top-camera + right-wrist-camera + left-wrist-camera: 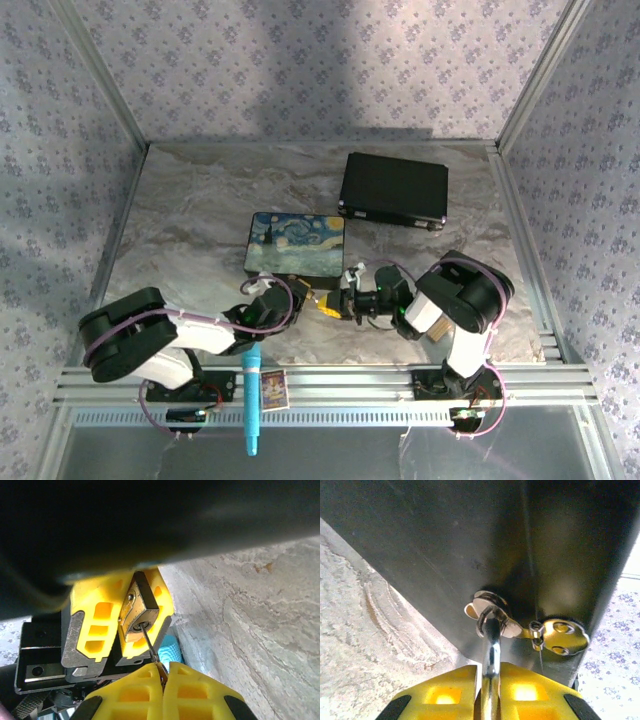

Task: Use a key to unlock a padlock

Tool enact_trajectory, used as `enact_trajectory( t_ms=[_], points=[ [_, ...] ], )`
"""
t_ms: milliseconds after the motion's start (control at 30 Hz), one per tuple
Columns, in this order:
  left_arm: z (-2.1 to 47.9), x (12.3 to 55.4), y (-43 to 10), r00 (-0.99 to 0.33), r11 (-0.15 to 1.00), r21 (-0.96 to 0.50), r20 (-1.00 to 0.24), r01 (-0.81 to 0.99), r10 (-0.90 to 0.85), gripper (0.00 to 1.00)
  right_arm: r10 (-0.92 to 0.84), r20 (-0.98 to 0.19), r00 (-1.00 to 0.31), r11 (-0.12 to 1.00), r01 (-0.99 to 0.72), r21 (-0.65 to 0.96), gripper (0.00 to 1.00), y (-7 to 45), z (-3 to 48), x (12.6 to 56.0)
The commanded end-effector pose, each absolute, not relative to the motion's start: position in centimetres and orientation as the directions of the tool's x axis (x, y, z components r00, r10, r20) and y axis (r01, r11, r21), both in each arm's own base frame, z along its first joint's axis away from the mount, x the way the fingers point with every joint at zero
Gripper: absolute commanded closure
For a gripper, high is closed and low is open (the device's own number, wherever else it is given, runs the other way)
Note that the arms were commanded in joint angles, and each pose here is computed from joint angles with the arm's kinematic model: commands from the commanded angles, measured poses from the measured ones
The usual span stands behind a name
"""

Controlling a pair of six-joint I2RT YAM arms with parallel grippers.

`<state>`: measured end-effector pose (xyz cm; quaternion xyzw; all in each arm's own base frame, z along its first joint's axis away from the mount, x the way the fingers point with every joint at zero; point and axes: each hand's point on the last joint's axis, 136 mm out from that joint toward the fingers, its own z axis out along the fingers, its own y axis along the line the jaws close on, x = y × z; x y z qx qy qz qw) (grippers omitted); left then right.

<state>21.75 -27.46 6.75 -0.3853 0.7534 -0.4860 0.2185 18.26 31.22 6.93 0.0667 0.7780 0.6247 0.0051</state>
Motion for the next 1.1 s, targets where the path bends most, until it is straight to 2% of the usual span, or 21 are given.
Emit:
enact_trajectory(
  t_ms=[0,533,767,1000,1067],
  points=[
    [11.5,21.1,-31.0,-0.694,0.092,-0.954,0.14,-0.286,-0.706,1.0,0.125,0.036,-0.992,0.156,0.056,0.986,1.0,31.5,8.7,19.8],
    [12.5,20.3,-33.7,-0.77,0.084,-0.972,0.12,-0.22,-0.626,1.0,0.1,0.076,-0.992,0.128,0.089,0.988,1.0,30.9,9.4,20.6],
    [13.2,19.6,-35.8,-0.804,0.034,-0.98,0.142,-0.198,-0.578,1.0,0.135,0.082,-0.987,0.133,0.1,0.986,1.0,30.2,9.3,21.7],
    [12.0,18.6,-38.0,-0.823,0.059,-0.971,0.165,-0.234,-0.543,1.0,0.154,-0.024,-0.988,0.15,0.0,0.989,1.0,30.6,11.0,22.2],
    [11.2,18.6,-37.9,-0.816,0.071,-0.964,0.175,-0.255,-0.551,1.0,0.165,-0.044,-0.985,0.162,-0.017,0.987,0.97,30.2,11.3,22.3]
  ],
)
